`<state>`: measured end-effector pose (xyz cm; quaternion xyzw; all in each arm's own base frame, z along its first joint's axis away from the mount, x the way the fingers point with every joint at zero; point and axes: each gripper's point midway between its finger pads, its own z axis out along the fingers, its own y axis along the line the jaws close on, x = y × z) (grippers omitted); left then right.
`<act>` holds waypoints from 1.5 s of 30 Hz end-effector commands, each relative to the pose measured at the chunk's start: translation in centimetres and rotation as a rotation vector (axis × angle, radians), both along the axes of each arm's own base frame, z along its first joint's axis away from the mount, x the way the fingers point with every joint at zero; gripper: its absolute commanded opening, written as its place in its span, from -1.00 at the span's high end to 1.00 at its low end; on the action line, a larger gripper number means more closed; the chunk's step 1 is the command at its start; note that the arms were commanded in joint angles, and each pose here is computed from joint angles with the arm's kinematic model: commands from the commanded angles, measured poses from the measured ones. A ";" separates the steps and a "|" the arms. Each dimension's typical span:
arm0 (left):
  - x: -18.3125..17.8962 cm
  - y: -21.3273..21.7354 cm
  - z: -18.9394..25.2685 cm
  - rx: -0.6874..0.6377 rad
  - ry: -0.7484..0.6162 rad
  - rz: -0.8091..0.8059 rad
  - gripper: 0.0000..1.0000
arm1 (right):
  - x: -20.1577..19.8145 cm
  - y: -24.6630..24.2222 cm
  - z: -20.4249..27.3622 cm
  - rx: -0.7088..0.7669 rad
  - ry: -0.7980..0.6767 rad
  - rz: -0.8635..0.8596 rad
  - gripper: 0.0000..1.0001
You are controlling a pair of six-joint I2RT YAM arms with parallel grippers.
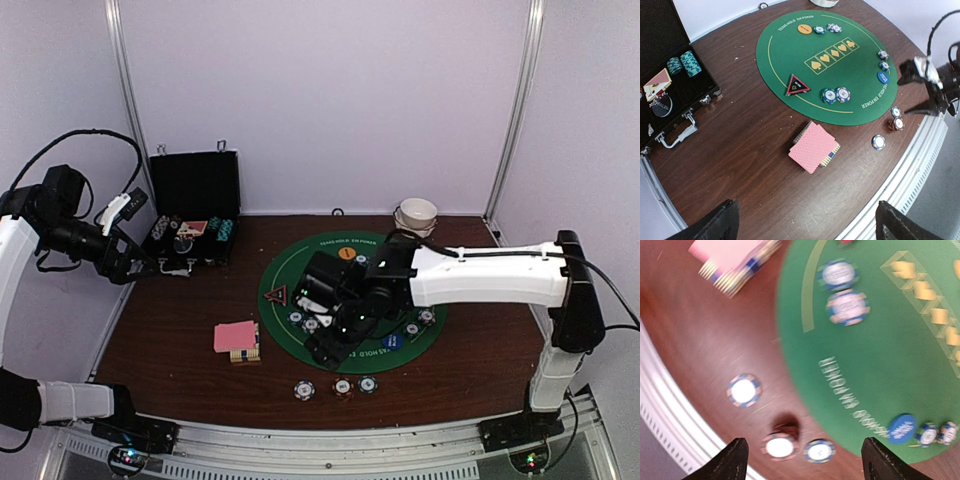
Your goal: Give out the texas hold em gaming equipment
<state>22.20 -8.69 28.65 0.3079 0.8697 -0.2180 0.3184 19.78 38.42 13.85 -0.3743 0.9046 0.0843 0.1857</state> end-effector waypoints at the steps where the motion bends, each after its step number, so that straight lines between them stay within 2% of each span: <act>1: -0.1 0.0 0.7 -0.004 -0.024 -0.010 -0.95 | -4.5 1.2 -3.1 -0.086 0.086 0.136 -0.63; 5: -0.1 -0.1 0.7 -0.005 -0.024 -0.011 -0.95 | -6.1 1.4 -5.2 -0.125 0.120 0.169 -0.64; 16: -0.3 0.0 0.7 -0.003 -0.027 -0.010 -0.95 | -6.0 0.1 -8.3 -0.209 0.129 0.170 -0.61; 26: -0.3 0.0 0.7 -0.004 -0.025 -0.009 -0.95 | -5.6 -0.6 -9.0 -0.212 0.148 0.151 -0.35; 45: -0.3 0.0 0.6 -0.001 -0.027 -0.009 -0.95 | -5.4 -0.9 -10.0 -0.226 0.166 0.146 -0.09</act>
